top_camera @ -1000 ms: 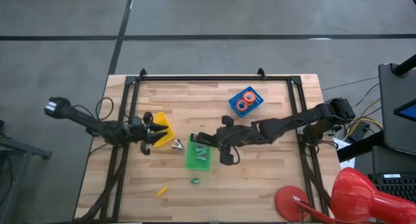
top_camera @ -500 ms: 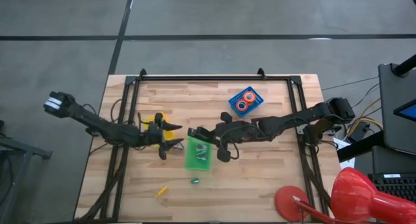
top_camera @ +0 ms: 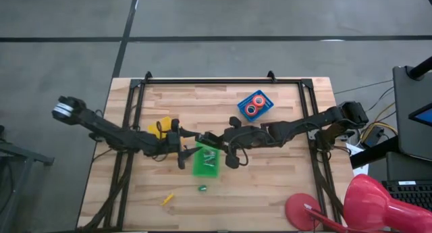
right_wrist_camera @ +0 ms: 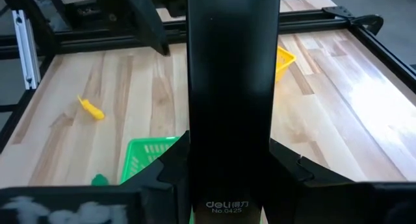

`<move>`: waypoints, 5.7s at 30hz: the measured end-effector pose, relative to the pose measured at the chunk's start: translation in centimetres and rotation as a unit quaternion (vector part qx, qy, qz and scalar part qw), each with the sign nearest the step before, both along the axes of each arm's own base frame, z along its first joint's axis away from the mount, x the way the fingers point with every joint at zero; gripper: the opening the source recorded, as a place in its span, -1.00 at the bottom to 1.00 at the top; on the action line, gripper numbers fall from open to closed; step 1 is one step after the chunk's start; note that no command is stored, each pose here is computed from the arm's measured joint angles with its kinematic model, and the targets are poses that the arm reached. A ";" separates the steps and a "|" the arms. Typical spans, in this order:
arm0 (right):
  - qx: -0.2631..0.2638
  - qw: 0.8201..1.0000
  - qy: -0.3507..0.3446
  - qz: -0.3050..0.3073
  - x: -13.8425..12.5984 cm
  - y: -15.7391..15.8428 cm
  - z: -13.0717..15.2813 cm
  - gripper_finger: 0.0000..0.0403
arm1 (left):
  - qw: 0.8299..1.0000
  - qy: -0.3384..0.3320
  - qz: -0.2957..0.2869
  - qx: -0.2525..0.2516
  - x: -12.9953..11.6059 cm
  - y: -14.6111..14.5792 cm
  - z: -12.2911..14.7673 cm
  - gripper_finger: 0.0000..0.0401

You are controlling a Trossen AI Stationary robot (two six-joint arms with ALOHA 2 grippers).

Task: Pick and place Stapler, Stapler remover, tape
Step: Put the black stapler into the yellow bin

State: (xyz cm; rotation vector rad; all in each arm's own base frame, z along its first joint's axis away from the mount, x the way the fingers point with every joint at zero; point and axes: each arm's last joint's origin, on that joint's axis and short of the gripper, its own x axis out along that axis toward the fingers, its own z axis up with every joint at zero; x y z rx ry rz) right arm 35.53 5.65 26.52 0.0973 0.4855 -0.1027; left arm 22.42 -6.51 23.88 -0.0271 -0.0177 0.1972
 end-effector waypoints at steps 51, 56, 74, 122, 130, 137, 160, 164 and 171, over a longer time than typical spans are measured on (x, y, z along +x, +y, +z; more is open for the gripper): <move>0.003 0.996 0.089 0.013 -1.0 -0.1 -2.0 -0.41 | 0.999 0.003 -0.031 -0.006 -1.0 0.5 1.9 0.12; 0.008 0.995 0.100 0.014 -1.1 0.0 -2.2 -0.38 | 0.999 0.005 -0.035 -0.024 -0.8 0.5 2.2 0.29; 0.003 0.994 0.110 0.019 -0.3 0.1 -3.2 -0.39 | 0.995 0.093 -0.015 -0.032 4.8 0.7 2.4 0.30; 0.008 0.985 0.174 0.001 -1.2 0.0 -4.1 0.07 | 0.988 0.133 -0.038 -0.069 4.5 1.8 1.9 -0.37; 0.010 0.979 0.204 0.003 -2.1 0.7 -5.2 0.15 | 0.983 0.120 0.081 -0.109 1.1 2.7 0.0 -0.37; 0.020 0.976 0.218 0.001 -2.8 1.5 -6.2 0.11 | 0.979 0.099 0.125 -0.131 -2.8 3.2 -2.0 -0.37; 0.021 0.976 0.215 0.009 -2.9 2.2 -6.3 0.11 | 0.972 0.177 0.091 -0.125 -11.8 4.8 0.1 -0.36; 0.021 0.977 0.214 0.010 -2.9 2.2 -6.3 0.13 | 0.954 0.224 0.131 -0.148 -13.3 5.4 0.3 -0.36; 0.024 0.980 0.198 0.012 -2.8 2.3 -6.4 0.12 | 0.938 0.216 0.193 -0.190 -13.2 5.5 -1.2 -0.36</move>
